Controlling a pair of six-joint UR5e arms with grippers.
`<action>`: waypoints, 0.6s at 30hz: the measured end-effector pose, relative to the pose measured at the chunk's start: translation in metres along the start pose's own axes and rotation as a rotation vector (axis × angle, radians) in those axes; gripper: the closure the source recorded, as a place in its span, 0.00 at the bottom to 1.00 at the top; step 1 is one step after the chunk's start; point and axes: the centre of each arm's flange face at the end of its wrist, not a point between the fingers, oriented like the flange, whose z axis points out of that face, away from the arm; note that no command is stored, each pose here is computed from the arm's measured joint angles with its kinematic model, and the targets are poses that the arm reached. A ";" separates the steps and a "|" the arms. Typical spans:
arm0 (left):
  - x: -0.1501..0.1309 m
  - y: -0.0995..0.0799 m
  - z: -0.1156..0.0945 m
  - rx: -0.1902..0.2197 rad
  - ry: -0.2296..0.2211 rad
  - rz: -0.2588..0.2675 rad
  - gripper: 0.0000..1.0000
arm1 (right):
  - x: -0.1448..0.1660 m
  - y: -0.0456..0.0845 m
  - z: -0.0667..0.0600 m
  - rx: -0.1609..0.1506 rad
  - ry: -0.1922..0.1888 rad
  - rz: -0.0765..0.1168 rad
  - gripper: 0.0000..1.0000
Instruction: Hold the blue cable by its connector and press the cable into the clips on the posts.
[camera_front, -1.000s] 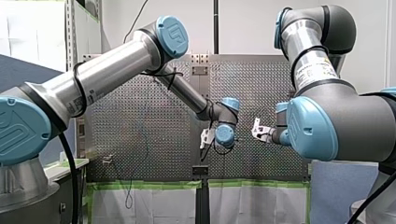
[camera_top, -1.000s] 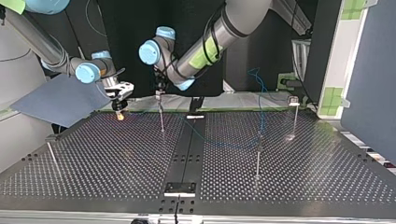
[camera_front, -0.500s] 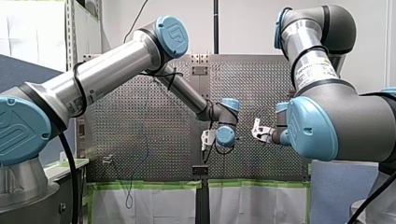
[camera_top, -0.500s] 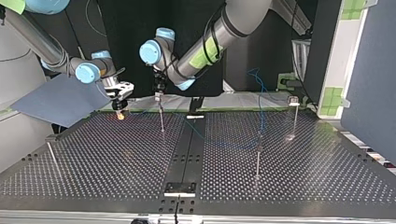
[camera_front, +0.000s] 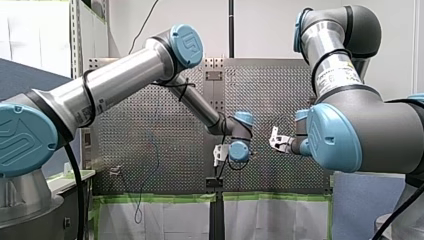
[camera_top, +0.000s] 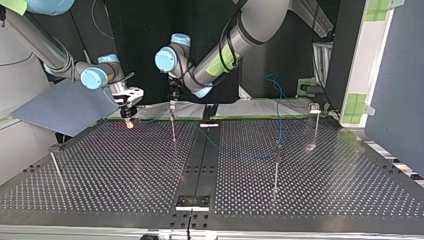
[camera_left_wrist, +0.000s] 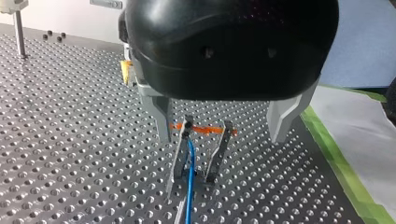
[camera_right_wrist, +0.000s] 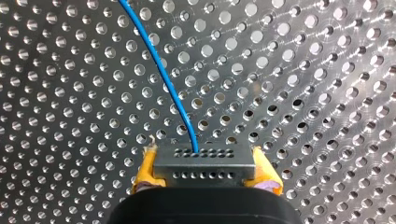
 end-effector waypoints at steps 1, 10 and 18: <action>0.000 0.001 0.001 0.000 -0.002 -0.003 0.00 | 0.000 0.000 0.000 0.000 0.000 0.001 1.00; -0.002 0.005 0.008 -0.013 -0.027 -0.026 0.00 | 0.000 0.001 0.000 -0.002 0.001 0.004 1.00; -0.002 0.006 0.008 -0.015 -0.028 -0.030 0.00 | 0.001 0.002 0.000 -0.003 0.003 0.007 1.00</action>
